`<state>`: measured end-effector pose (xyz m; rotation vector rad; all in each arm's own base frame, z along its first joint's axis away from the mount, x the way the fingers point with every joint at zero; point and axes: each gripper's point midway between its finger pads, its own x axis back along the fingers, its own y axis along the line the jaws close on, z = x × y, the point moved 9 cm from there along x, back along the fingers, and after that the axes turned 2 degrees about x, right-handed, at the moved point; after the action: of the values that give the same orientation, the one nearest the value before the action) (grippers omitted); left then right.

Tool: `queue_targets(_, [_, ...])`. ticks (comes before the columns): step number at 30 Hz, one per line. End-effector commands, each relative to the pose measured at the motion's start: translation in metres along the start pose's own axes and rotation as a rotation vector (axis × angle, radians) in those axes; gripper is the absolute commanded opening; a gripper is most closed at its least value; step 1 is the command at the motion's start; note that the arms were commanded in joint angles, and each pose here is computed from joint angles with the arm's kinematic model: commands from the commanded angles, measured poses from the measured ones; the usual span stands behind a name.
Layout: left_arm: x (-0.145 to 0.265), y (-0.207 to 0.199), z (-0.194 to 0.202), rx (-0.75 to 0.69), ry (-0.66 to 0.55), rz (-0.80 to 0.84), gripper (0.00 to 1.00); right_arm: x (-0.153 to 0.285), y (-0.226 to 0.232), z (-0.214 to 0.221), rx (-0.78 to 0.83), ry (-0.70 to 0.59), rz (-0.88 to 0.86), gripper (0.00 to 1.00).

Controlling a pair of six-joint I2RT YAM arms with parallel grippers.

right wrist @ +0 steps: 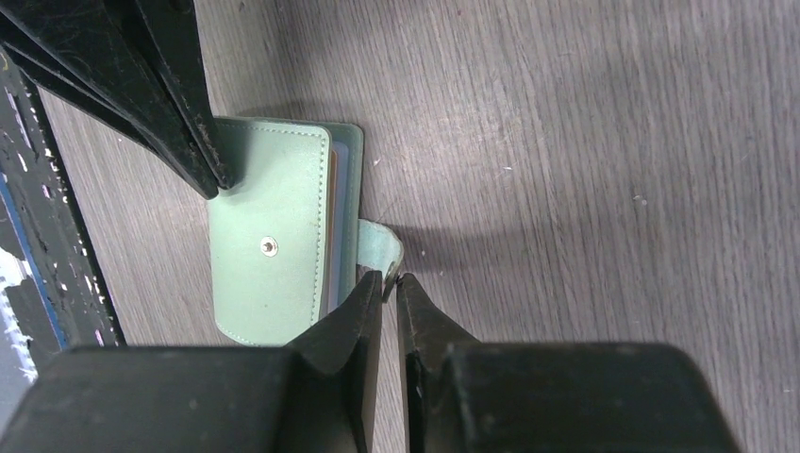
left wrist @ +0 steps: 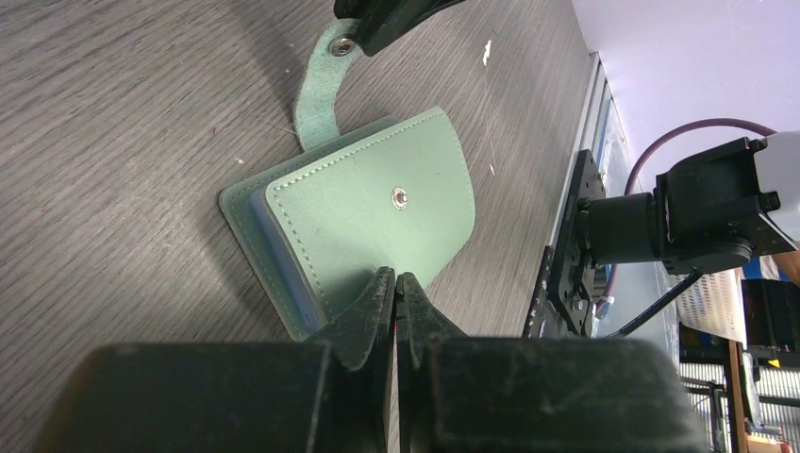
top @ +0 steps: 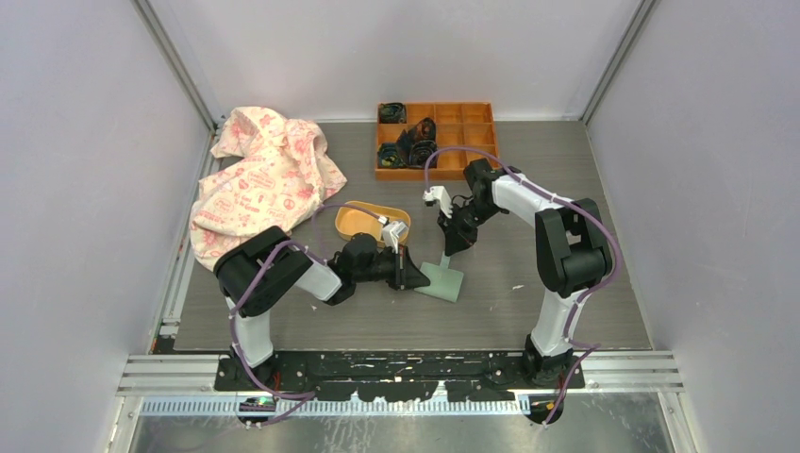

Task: Put the credit cards into the card holder
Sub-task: Close the card holder at the center of the board.

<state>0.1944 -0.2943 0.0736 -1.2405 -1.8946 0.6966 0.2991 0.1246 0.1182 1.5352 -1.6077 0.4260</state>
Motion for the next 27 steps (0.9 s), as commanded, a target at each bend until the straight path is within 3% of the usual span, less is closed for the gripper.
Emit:
queue_targets(1, [0.0,0.006,0.001,-0.005,-0.006,-0.01,0.03,0.005,0.0,-0.011,0.03,-0.015,0.008,0.17])
queue_targets(7, [0.0,0.006,0.001,-0.001,-0.006,-0.012,0.03,0.005,0.0,-0.012,0.033,-0.008,-0.001,0.1])
queue_targets(10, [0.001,0.006,0.001,0.002,-0.007,-0.014,0.03,0.005,0.001,-0.011,0.035,-0.006,-0.009,0.02])
queue_targets(27, [0.003,0.008,0.004,0.066,-0.005,-0.049,0.0,0.014,0.029,-0.016,0.136,-0.052,-0.029,0.01])
